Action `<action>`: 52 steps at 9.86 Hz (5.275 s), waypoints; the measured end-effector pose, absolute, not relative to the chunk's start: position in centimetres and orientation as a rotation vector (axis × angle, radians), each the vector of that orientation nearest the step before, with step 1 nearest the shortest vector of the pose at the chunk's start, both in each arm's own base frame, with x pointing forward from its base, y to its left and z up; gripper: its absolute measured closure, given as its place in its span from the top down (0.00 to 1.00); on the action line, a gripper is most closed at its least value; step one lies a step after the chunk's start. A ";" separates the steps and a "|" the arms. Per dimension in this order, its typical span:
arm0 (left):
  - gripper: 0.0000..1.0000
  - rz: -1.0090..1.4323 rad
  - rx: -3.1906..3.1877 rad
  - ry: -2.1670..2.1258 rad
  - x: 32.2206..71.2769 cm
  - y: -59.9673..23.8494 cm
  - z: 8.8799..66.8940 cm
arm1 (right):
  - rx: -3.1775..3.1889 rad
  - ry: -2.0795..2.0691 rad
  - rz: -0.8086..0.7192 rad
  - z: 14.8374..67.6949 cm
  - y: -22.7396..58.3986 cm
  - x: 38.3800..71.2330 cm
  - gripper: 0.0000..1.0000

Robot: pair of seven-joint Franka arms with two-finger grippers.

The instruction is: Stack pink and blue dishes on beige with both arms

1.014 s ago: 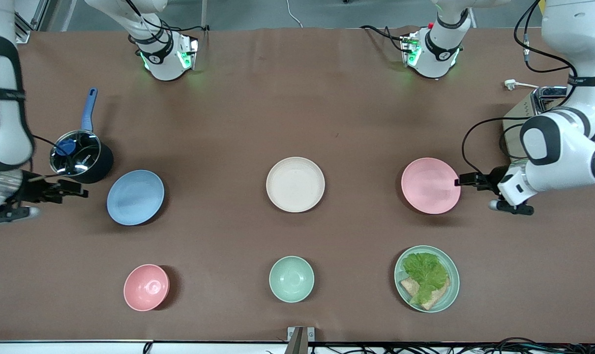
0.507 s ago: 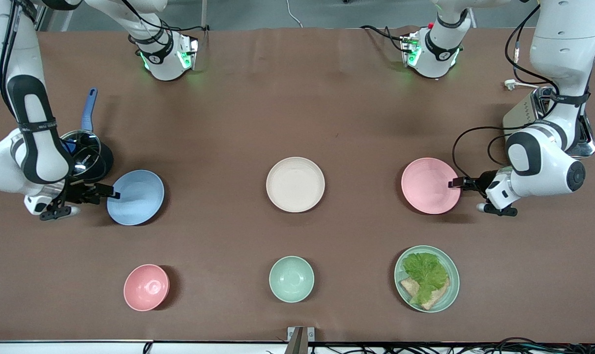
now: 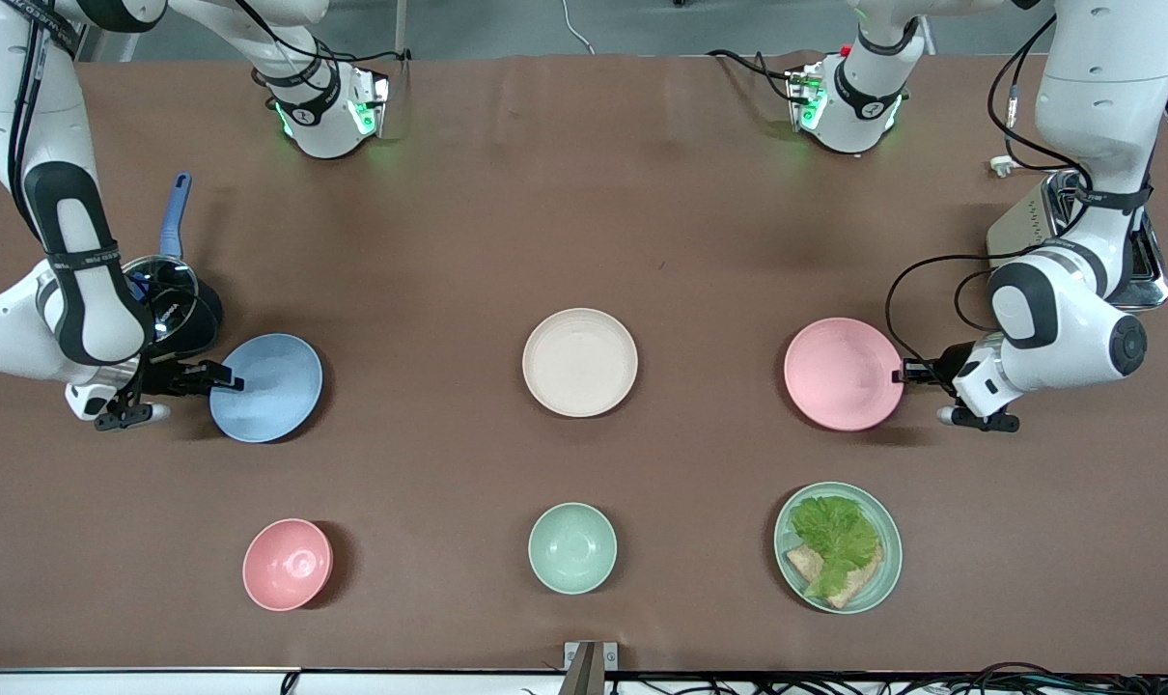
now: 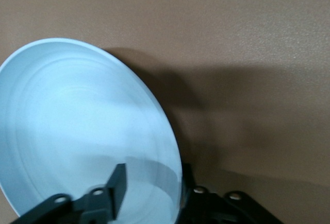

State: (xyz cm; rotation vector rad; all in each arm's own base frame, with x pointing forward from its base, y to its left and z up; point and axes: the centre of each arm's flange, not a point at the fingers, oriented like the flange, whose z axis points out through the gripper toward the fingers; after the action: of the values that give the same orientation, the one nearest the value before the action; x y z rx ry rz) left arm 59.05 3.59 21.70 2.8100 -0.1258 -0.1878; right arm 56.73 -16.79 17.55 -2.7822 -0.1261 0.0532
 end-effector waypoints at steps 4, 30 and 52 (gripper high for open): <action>0.04 -0.190 2.733 -0.143 58.8 -10.5 29.0 | -2.761 -0.103 0.037 19.9 -17.4 58.3 0.05; 1.00 0.092 3.209 -0.180 55.9 -5.3 60.6 | -2.669 0.338 0.163 22.3 35.5 50.7 0.05; 1.00 0.067 3.126 -0.051 52.5 -1.8 69.6 | -3.089 0.328 -0.032 65.3 -4.2 55.8 1.00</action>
State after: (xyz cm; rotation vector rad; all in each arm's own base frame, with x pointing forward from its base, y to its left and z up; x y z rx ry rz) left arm 52.51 -1.78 69.65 3.1260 -0.0508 0.0673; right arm 55.82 -4.25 65.34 -3.0891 0.3280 -0.0324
